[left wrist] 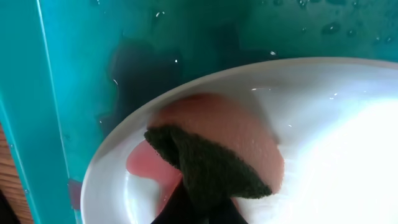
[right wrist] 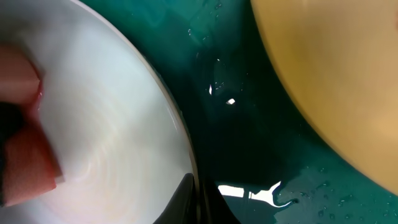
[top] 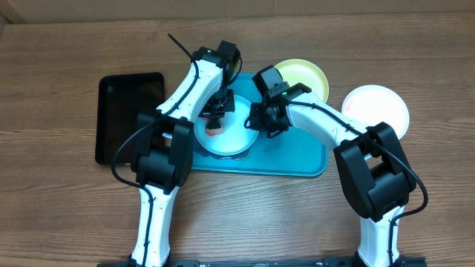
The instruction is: Clean dirty plates on tray and stack at the side
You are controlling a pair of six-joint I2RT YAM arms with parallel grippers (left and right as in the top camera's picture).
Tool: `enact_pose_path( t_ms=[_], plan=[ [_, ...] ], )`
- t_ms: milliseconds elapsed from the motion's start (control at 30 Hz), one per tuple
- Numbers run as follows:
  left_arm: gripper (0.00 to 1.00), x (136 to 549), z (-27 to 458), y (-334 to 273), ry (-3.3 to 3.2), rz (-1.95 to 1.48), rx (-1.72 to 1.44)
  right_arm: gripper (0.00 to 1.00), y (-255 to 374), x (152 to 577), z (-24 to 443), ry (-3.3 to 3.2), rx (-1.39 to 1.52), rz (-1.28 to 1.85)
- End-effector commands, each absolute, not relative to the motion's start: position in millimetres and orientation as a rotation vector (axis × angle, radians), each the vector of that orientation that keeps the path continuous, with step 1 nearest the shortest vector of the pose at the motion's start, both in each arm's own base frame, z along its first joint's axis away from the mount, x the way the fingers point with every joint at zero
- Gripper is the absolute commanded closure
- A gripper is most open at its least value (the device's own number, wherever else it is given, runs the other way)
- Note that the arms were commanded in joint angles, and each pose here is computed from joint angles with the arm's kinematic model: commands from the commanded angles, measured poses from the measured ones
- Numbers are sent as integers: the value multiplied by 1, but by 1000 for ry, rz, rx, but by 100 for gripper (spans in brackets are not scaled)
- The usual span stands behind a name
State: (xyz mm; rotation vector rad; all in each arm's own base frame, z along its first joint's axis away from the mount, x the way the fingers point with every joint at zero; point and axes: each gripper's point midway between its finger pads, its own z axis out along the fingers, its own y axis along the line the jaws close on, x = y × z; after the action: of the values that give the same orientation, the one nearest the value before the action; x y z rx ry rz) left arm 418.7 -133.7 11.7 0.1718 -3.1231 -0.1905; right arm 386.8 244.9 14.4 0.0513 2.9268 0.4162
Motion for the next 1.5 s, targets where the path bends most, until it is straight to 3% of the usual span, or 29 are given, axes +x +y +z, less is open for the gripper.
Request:
enact_pose_path(
  t_ms=[0,200,267,400,567,633,900,1167,1333,1467],
  plan=[
    [96,401,-1,-146,-3046,-68,29,96,240,394,17,2913,71,405],
    [96,375,9,-214,-2882,489,-566,96,240,394,17,2912,72,406],
    [96,372,9,-215,-2872,482,-606,96,240,394,17,2911,71,406],
    [96,386,2,-186,-2959,223,-497,96,240,394,17,2913,71,405],
    [96,402,4,-115,-3065,-382,119,96,240,394,17,2913,72,405],
    [96,399,7,-106,-3049,-452,248,96,240,394,17,2912,72,405],
    [96,379,7,-125,-2992,-405,172,96,240,394,17,2912,71,406],
    [96,390,5,-217,-2978,392,-499,96,240,394,17,2914,71,405],
    [96,418,5,-224,-3091,429,-459,96,240,393,17,2916,71,403],
    [96,442,0,-190,-3242,99,-147,96,240,393,17,2916,71,403]
  ],
)
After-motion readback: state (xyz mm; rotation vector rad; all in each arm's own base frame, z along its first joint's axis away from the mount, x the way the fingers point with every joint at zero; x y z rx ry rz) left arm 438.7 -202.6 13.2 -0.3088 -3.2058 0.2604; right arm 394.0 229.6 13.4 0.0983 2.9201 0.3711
